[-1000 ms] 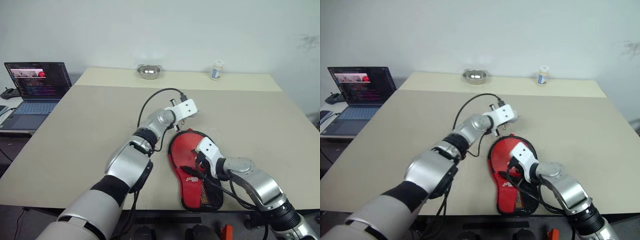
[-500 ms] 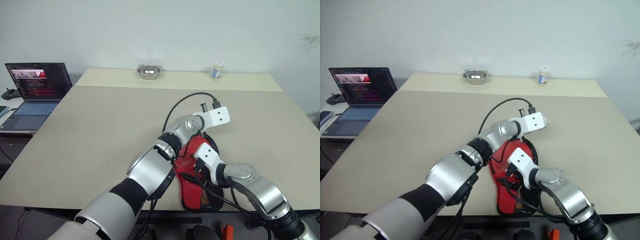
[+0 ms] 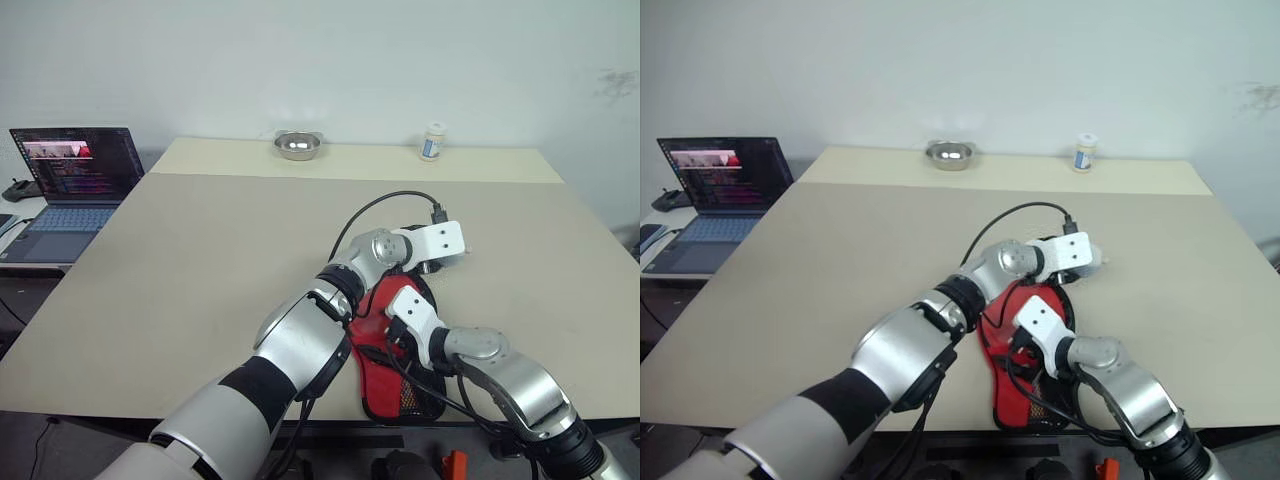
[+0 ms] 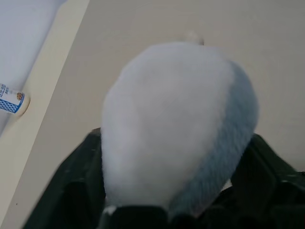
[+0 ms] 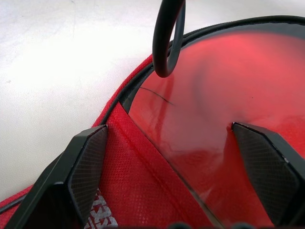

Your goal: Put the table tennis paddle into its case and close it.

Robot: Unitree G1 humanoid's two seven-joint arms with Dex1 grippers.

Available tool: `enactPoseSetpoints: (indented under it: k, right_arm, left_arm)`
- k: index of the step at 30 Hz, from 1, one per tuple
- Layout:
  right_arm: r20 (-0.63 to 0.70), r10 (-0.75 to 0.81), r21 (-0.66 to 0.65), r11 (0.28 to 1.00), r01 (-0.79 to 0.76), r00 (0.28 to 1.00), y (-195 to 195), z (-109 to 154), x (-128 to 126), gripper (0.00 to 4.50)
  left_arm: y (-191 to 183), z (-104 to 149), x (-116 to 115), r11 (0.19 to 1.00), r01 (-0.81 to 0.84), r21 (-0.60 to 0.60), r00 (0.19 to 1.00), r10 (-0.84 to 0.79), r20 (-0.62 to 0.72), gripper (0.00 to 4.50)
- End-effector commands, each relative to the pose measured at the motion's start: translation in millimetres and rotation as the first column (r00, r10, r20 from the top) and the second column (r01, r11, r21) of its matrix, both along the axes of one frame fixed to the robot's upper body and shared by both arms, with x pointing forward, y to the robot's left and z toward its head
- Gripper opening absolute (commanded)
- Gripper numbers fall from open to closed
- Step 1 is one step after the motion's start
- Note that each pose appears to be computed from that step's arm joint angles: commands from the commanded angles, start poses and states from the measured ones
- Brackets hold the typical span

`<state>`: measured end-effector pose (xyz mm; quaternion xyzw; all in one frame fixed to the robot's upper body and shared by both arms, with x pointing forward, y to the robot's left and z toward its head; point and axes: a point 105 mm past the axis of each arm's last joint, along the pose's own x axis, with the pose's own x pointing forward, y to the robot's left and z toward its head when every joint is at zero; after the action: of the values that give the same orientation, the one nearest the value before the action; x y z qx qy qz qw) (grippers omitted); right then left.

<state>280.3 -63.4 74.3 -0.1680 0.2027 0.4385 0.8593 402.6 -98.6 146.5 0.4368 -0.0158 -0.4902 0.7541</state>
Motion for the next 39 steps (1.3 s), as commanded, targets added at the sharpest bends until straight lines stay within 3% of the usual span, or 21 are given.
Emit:
enactPoseSetpoints:
  k: [1,7,12,18,23,31,36,39]
  right_arm:
    - [-0.222,-0.01,-0.061,0.998,-0.004,0.975,-4.9,-45.2,-17.7,4.5]
    - [-0.174,-0.047,-0.039,0.998,0.041,0.984,-6.1,-34.3,-4.3,4.5]
    - [-0.118,-0.077,0.0,0.997,0.077,0.99,-7.2,-16.0,4.0,4.5]
    - [-0.009,-0.103,0.142,0.984,0.103,0.995,-8.6,44.4,2.1,4.5]
    - [0.08,-0.08,0.172,0.983,0.065,0.994,-19.7,86.3,-16.0,4.5]
    - [0.082,-0.029,0.087,0.996,0.022,0.996,-61.7,103.9,-48.5,4.5]
    - [0.114,-0.29,0.142,0.951,0.274,0.95,-111.0,115.0,-16.1,4.5]
    - [0.117,-0.343,0.173,0.931,0.321,0.932,-117.1,118.6,4.9,4.5]
  left_arm:
    - [-34.6,11.2,-22.0,0.993,0.111,-0.03,0.993,-0.111,0.028,4.48]
    - [-15.4,28.7,-4.4,0.993,0.043,-0.109,0.999,-0.04,0.029,4.48]
    - [9.0,59.3,14.5,0.972,-0.023,-0.233,0.999,0.032,0.036,4.48]
    - [51.6,79.4,29.5,0.916,-0.063,-0.397,0.997,0.043,-0.061,4.48]
    - [72.2,62.1,3.2,0.862,0.114,-0.493,0.932,-0.266,-0.248,4.48]
    - [99.3,16.0,-38.2,0.859,0.28,-0.429,0.851,-0.428,-0.304,4.48]
    - [109.2,-25.6,-46.6,0.914,0.218,-0.343,0.873,-0.34,-0.349,4.48]
    - [110.9,-43.5,-48.8,0.923,0.18,-0.34,0.859,-0.316,-0.402,4.48]
